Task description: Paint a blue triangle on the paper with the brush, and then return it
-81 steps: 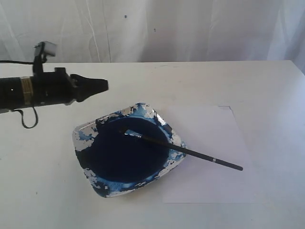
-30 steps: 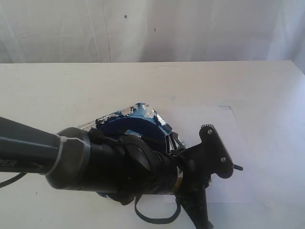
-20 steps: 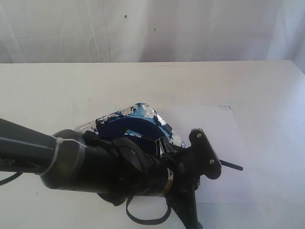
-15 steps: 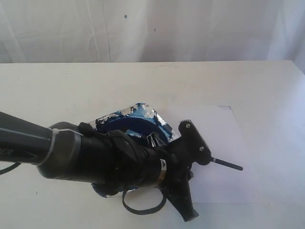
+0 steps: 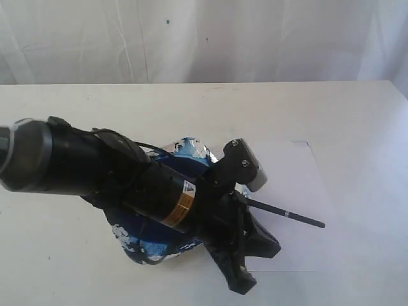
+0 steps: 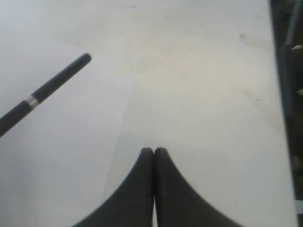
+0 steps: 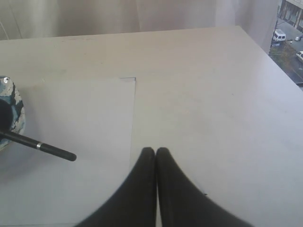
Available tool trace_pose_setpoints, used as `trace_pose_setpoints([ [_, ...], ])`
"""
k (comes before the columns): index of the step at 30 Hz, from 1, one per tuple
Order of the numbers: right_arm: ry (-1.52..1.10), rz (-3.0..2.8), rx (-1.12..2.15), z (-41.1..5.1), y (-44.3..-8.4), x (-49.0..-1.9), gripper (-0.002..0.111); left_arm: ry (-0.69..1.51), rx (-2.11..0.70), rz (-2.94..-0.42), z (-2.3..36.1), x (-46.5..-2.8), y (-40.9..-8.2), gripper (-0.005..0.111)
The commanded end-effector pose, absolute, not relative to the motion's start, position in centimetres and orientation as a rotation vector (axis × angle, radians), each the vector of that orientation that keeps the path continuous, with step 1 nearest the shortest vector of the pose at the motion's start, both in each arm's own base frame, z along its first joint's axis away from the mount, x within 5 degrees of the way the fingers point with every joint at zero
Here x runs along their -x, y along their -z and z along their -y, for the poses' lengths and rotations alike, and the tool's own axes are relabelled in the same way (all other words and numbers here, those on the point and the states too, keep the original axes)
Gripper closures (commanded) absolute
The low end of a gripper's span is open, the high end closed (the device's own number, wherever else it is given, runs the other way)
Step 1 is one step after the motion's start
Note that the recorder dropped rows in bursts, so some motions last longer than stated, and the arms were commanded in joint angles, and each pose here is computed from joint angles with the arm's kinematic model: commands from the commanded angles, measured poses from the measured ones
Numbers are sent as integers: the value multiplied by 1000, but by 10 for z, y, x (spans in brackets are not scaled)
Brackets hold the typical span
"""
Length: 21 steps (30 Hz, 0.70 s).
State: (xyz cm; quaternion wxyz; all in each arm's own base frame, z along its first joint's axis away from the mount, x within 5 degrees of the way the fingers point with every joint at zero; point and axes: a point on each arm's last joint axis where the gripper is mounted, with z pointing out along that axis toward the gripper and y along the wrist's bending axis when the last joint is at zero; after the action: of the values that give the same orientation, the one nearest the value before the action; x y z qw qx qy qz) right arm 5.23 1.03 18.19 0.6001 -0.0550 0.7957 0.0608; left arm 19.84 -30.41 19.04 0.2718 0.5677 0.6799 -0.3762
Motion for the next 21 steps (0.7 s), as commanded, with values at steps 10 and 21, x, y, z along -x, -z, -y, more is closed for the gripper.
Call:
trace_pose_setpoints([
  [10, -136, -1832, 122, -10, -182, -52, 108, 1099, -1461, -1943, 272, -208, -179, 107],
  [21, -136, -1832, 122, -10, -182, -52, 108, 915, -1411, -2083, 267, -219, -147, 107],
])
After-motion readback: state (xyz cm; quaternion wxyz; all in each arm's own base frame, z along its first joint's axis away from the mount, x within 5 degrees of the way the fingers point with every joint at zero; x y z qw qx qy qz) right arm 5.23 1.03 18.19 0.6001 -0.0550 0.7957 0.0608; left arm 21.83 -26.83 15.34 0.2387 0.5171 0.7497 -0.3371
